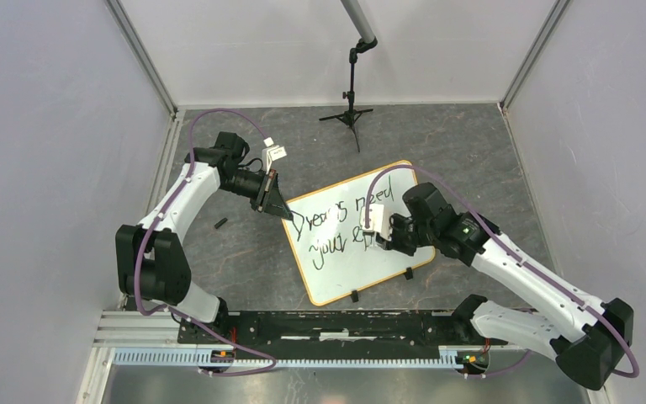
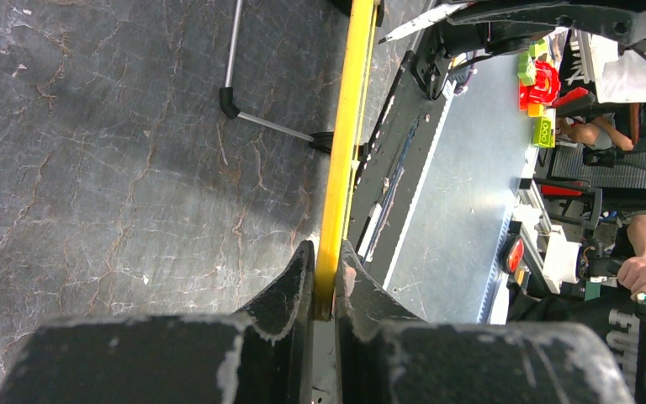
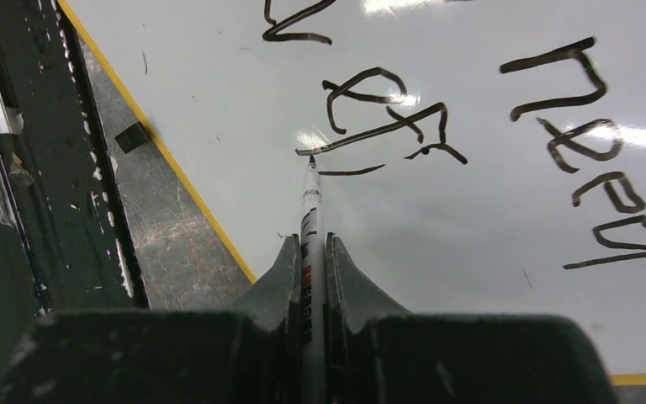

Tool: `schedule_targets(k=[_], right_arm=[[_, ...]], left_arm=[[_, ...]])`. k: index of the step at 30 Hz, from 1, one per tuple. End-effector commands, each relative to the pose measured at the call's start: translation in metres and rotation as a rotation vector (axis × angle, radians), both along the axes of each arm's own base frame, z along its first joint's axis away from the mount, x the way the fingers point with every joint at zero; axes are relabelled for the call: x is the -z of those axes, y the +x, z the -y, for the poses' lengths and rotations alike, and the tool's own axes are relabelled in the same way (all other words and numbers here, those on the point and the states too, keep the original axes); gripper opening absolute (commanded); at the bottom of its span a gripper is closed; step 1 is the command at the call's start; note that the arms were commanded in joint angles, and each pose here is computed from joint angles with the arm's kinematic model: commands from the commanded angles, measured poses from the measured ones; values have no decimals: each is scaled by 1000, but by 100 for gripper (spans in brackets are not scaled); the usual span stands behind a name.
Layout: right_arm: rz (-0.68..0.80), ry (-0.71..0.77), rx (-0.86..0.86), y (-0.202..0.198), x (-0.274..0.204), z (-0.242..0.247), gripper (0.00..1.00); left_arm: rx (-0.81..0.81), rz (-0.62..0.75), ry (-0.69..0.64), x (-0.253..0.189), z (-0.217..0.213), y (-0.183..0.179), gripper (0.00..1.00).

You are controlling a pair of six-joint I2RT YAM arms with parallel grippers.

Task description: Write a sentence on the whiteboard

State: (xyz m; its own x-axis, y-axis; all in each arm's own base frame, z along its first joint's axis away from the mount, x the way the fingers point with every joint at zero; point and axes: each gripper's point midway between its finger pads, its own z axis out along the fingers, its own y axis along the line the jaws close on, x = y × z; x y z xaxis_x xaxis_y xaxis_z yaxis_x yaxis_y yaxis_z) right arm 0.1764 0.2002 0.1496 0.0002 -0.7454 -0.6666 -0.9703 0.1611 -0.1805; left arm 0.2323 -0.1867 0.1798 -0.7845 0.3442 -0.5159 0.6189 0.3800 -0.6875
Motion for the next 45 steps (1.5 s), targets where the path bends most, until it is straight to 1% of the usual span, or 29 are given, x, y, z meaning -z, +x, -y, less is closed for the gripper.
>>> schedule_targets(k=[1,3,6,15,21,26,31,38,42,45], right_arm=[[126,131,47,20,-51,-15,0],[158,142,80,27,-57,-14,0],[172,121,116,35,-55,-11,0],[167,45,150,44,-32,-4,0],[216,-5,214,51,-33,12,0],[233,-25,240,50,-34,22,0],[210,-1,207,44,-38,16,0],[184,95,174,36,-64,2,0],[120,118,194,33,-62,-1,0],[63,132,209,38,-58,0,0]], left_arm=[[4,55,83,14,-4,11,2],[5,55,82,14,-4,11,2],[5,54,81,14,-4,11,2],[4,57,83,13,-4,11,2],[2,54,88,14,-5,10,2],[0,51,88,15,-5,11,2],[2,47,87,16,-4,12,2],[-1,56,90,14,-5,12,2],[-2,55,92,14,-5,12,2],[0,55,93,15,-5,13,2]])
